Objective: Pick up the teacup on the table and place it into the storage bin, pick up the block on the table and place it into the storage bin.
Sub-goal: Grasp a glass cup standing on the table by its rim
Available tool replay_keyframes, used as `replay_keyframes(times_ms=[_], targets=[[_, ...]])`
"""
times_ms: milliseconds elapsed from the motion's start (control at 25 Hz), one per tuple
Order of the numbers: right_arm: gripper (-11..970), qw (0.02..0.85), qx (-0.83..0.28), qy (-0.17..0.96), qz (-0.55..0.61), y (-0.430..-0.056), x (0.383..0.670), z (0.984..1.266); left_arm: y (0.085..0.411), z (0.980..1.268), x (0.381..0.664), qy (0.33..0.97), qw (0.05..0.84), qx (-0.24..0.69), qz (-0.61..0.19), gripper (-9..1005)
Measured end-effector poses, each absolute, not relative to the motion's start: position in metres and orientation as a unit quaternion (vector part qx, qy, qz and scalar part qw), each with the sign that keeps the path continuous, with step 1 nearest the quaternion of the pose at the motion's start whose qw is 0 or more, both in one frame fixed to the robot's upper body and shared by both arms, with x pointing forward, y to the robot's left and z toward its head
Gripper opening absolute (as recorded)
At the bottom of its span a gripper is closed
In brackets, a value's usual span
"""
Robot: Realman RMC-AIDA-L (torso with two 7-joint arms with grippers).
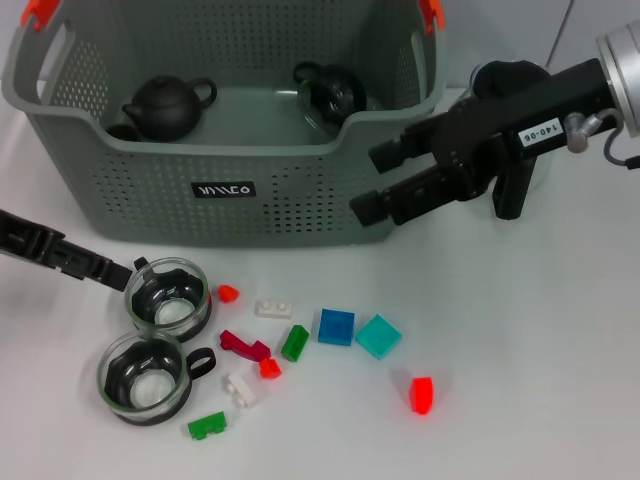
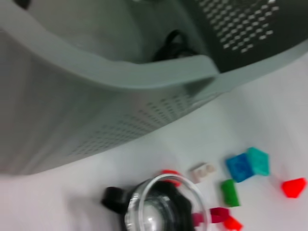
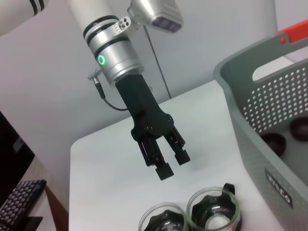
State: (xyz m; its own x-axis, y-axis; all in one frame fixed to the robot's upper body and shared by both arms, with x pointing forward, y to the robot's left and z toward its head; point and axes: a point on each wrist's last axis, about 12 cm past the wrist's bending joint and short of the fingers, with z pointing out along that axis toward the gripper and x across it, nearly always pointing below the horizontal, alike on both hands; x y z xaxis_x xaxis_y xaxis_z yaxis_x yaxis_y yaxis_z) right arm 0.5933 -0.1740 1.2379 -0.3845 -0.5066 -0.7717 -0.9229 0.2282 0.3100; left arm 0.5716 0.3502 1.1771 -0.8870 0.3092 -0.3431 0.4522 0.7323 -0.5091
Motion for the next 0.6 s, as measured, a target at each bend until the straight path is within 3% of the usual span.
replay_keyframes(times_ms=[600], targets=[[897, 0.285, -0.494, 0.728, 0.380, -0.177, 0.597, 1.237, 0.313, 1.174, 0.582, 0.946, 0.121, 0.209, -0.217, 875]])
